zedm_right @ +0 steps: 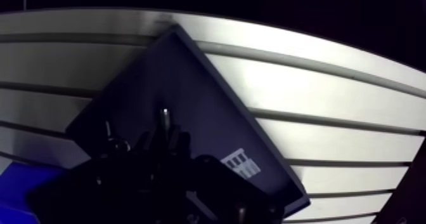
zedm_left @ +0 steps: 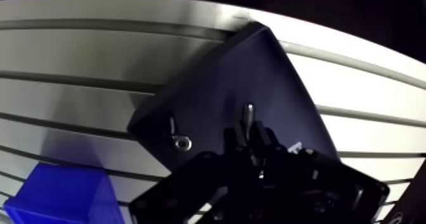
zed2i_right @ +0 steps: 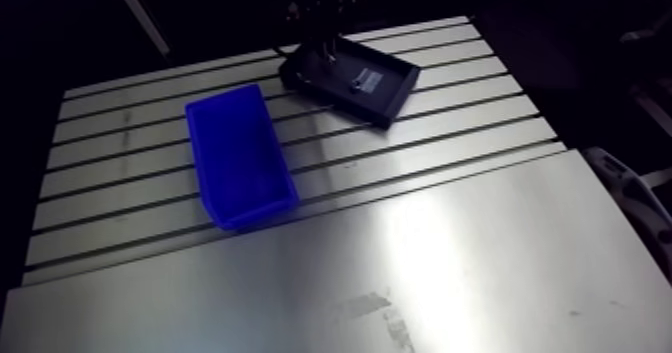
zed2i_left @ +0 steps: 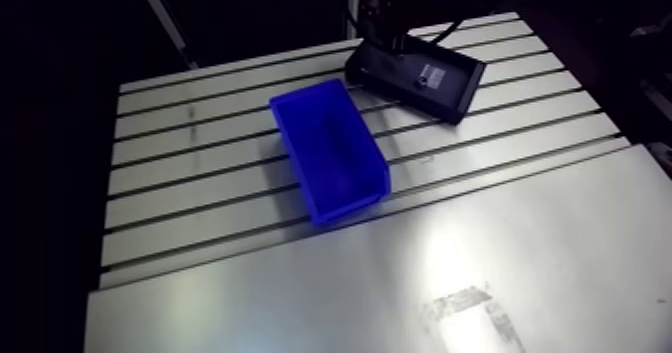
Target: Pick up the M10 bolt from the tray and put it into the blue bin.
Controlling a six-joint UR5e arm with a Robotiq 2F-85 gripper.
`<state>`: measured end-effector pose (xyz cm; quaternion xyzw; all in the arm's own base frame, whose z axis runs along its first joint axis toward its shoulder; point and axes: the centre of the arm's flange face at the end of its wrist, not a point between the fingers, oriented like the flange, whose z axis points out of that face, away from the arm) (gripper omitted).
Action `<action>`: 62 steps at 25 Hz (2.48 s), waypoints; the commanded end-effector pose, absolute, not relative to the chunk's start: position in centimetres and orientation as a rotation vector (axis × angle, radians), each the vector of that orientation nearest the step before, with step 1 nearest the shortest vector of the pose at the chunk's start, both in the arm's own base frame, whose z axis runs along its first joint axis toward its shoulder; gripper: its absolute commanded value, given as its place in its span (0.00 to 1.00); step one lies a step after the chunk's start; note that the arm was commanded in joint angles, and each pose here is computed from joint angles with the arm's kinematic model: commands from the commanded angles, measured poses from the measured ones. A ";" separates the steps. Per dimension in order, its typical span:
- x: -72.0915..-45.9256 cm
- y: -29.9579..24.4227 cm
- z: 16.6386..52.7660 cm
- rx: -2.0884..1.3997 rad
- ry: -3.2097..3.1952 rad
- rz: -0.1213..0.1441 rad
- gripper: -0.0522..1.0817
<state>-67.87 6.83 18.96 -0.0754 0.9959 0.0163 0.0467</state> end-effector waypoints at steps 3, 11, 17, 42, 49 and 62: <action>-67.2 6.6 23.9 -0.329 3.075 0.081 0.99; -64.5 6.4 33.3 -0.636 3.073 0.102 0.99; -61.4 4.9 38.3 -1.248 2.948 -0.058 0.98; -51.5 -2.2 39.7 -2.144 2.227 -0.082 0.96; -51.2 -5.4 36.4 -2.187 2.108 0.051 0.96; -51.1 -6.8 33.9 -2.211 2.109 0.027 0.96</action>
